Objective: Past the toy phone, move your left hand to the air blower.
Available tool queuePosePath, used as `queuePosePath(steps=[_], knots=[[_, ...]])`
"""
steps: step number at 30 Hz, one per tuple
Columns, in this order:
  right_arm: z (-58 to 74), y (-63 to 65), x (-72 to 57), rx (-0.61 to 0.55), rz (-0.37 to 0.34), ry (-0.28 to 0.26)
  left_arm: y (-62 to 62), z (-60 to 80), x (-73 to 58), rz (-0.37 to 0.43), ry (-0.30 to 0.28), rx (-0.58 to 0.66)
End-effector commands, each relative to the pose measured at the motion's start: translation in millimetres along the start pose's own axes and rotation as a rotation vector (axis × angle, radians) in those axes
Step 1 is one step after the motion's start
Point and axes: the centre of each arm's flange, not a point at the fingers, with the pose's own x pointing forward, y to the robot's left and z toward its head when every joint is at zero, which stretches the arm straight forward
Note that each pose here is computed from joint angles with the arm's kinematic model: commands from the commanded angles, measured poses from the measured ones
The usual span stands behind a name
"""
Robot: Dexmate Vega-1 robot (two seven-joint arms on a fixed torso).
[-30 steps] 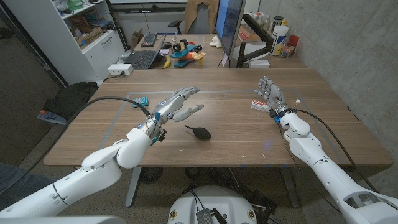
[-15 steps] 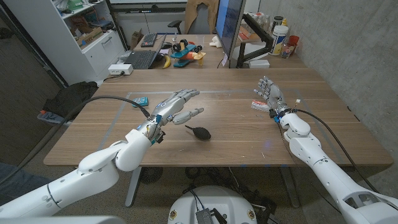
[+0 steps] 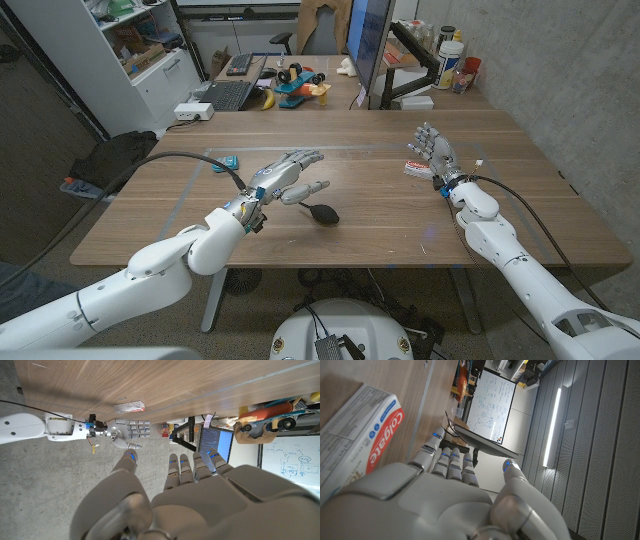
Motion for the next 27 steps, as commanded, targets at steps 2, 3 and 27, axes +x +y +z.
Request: queuePosePath(steps=[2, 3, 27], knots=[[3.6, -4.7, -3.3, -0.001, -0.010, -0.013, -11.8, 4.6, 12.1, -0.062, -0.014, 0.022], [4.0, -5.1, -3.4, -0.001, -0.011, -0.014, -12.4, 4.7, 12.8, -0.064, -0.014, 0.023], [7.3, -5.8, 2.5, -0.003, -0.003, -0.021, -31.4, 10.7, 18.7, -0.110, -0.017, 0.039]])
